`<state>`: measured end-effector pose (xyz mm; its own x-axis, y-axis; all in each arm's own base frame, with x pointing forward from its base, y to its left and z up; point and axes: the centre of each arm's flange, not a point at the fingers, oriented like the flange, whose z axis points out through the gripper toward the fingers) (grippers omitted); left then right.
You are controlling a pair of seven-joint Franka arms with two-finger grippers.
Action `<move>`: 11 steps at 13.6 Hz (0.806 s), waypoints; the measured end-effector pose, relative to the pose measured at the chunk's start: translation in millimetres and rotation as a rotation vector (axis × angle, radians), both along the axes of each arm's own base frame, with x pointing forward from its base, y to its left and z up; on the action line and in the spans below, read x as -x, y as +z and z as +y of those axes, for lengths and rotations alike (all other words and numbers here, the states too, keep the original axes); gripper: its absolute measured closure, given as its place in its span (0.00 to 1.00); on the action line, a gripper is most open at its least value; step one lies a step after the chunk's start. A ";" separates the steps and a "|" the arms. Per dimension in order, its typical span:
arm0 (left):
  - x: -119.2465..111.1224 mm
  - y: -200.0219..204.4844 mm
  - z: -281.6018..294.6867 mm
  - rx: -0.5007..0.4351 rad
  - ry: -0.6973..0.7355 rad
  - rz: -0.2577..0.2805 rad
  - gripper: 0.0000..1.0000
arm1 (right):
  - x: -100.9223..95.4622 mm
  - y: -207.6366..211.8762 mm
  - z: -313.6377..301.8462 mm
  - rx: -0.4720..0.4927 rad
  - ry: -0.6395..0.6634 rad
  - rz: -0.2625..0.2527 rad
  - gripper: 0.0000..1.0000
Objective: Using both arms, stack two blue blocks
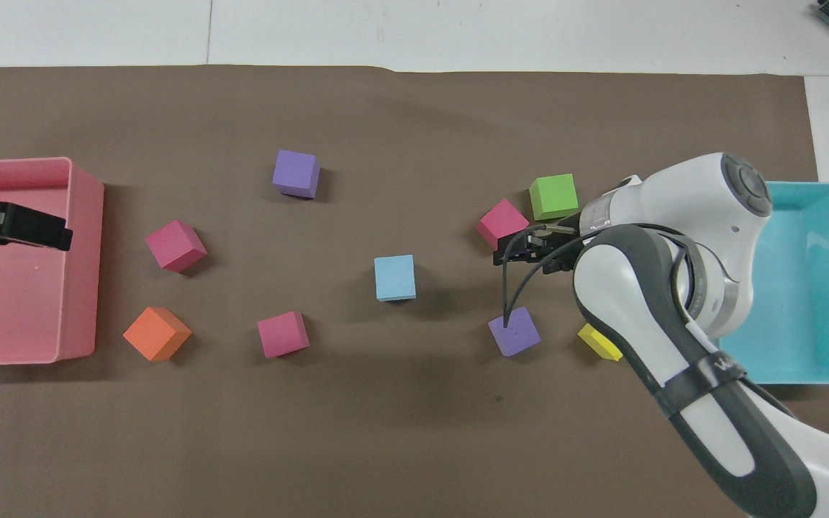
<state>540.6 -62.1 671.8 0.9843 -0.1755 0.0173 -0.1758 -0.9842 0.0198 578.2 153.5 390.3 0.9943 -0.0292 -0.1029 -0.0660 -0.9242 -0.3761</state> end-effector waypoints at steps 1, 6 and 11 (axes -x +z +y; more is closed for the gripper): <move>0.2 0.3 -0.4 0.000 -0.001 0.007 0.00 | -1.6 11.8 -5.6 0.055 0.043 -0.012 0.00; 4.1 -2.0 0.8 -0.003 0.000 0.032 0.00 | -15.3 74.6 -30.2 0.313 0.184 -0.093 0.00; 4.0 -1.7 3.4 -0.003 0.005 0.032 0.00 | -10.7 147.2 -92.4 0.346 0.093 -0.174 0.00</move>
